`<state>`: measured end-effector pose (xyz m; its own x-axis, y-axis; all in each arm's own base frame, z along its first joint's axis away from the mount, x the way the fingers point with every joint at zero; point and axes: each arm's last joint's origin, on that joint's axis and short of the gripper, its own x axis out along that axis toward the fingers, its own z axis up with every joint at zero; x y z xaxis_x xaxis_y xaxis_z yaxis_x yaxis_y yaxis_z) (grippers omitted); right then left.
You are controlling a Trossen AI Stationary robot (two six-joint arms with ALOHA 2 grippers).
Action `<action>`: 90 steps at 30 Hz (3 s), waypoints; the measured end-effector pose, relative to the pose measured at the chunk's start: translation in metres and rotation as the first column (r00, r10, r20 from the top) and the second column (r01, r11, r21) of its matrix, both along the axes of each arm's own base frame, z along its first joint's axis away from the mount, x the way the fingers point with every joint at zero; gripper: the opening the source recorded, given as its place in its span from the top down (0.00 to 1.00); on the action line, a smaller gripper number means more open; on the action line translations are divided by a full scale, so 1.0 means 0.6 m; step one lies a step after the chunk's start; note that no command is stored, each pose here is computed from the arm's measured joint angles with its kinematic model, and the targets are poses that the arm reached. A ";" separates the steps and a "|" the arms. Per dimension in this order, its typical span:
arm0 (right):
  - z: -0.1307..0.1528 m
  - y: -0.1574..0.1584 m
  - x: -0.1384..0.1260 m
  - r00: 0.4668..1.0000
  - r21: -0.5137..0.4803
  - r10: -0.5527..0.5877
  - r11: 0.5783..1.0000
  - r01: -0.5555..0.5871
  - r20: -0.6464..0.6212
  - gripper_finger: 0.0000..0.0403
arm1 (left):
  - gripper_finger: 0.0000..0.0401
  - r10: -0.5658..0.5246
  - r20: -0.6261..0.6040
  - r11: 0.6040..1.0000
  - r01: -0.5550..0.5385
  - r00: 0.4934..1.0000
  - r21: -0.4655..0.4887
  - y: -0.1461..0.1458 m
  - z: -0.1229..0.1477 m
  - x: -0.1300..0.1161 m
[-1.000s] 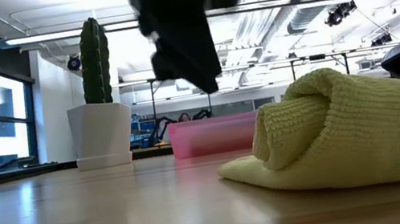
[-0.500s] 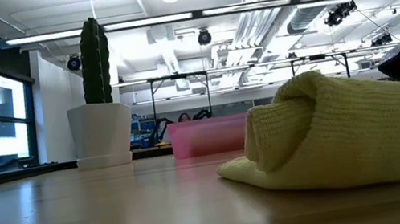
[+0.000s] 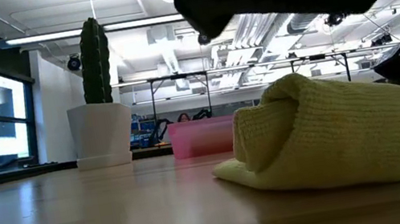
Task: Roll microfiber towels into tight, uniform cylinder then place into a basket
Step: Roll the yellow microfiber cloth
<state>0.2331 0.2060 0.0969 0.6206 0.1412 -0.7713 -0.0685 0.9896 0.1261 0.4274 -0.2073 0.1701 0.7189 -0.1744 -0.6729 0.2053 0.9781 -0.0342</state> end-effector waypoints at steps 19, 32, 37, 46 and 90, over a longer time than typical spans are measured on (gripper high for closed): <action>0.001 0.000 0.002 1.000 -0.004 -0.010 1.000 0.010 0.021 0.95 | 0.58 0.081 -0.119 0.989 -0.066 0.989 0.129 0.019 -0.048 -0.003; 0.002 0.001 0.003 1.000 0.003 -0.016 1.000 0.016 0.024 0.95 | 0.58 0.073 -0.108 0.944 -0.034 0.991 0.329 0.019 -0.051 -0.012; 0.002 0.001 0.003 1.000 0.004 -0.016 1.000 0.016 0.024 0.95 | 0.58 0.098 -0.137 0.929 -0.042 0.986 0.367 0.028 -0.058 -0.014; 0.002 0.001 0.003 1.000 0.005 -0.016 1.000 0.016 0.026 0.95 | 0.58 0.123 -0.197 0.948 -0.056 0.973 0.314 0.042 -0.098 -0.002; 0.027 0.092 -0.078 0.872 -0.486 0.414 0.837 -0.252 0.262 0.66 | 0.97 0.054 -0.386 0.940 -0.178 0.921 -0.293 0.119 -0.094 0.036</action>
<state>0.1866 0.2614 0.1134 0.8299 0.0995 -0.5490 -0.3618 0.8451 -0.3936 0.4493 -0.1362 0.1134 0.4593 -0.3528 -0.8152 0.0035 0.9185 -0.3955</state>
